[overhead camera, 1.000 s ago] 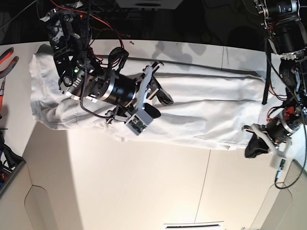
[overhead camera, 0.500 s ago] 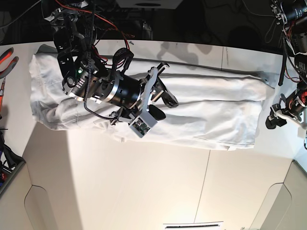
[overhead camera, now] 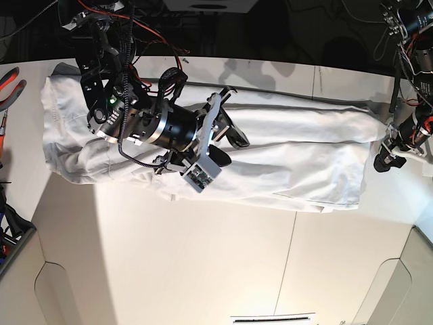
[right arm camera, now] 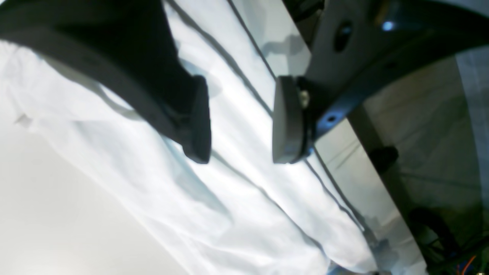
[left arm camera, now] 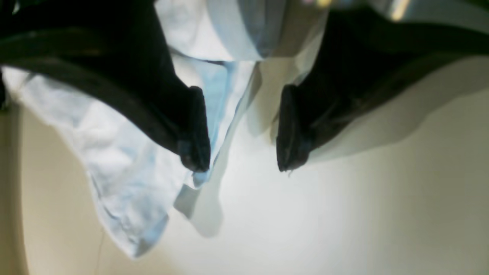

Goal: Layout the t-shirt on the table in an organized manner, then fold the t-shirt properly
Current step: 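Move the left gripper back to the shirt's end and grasp it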

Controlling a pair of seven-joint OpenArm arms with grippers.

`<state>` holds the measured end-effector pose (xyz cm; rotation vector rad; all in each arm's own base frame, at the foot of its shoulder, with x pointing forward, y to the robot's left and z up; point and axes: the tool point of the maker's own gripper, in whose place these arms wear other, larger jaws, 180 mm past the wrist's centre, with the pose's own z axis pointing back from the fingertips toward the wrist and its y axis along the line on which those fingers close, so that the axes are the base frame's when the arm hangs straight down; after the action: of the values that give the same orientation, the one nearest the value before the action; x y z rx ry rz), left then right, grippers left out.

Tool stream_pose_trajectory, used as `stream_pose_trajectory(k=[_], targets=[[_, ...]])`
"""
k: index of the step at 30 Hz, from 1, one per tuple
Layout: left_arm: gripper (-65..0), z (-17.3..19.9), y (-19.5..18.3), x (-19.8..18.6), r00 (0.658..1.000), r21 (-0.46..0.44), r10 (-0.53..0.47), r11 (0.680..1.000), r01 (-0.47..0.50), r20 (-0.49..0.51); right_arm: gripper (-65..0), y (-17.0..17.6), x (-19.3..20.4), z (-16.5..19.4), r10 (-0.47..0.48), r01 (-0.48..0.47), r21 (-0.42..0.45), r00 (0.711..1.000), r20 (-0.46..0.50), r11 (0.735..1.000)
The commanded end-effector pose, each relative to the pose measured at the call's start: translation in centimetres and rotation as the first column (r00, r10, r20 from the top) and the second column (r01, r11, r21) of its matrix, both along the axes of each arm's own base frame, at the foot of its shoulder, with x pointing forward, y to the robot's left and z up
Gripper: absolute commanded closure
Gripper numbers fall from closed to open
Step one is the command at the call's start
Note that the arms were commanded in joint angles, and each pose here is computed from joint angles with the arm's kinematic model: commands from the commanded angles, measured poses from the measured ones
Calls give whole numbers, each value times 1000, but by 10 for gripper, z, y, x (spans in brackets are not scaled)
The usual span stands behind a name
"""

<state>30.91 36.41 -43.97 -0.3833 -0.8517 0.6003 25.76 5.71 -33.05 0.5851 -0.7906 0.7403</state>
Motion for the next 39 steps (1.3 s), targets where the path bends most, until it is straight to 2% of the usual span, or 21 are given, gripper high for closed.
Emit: stream_pose_trajectory(k=[1,5,15,24,35,37,39], targets=[[-319,16,9,9,999,7,-1,1000,0,53,-261,4,6,14,1,-2,39,999,39,999],[-319,8,1,4,999,-62,7,998,-4,51,-261,4,6,14,1,-2,39,999,39,999],[-318,-4,-27,5,998,-114,-32,993,37,46,-261,4,6,14,1,-2,39,999,39,999],[-318,-10,-62,16,984,-110,-179,978,178,3,-261,4,6,14,1,-2,38,999,40,999],[-318,-22,-102,11,930,-112,-361,929,352,-67,-261,4,6,14,1,-2,38,999,40,999],[-307,-23,-101,10,929,-113,-362,929,354,-70,-261,4,6,14,1,-2,38,999,40,999],[-259,-23,-102,9,928,-116,-366,927,357,-74,-261,4,6,14,1,-2,39,999,40,999]])
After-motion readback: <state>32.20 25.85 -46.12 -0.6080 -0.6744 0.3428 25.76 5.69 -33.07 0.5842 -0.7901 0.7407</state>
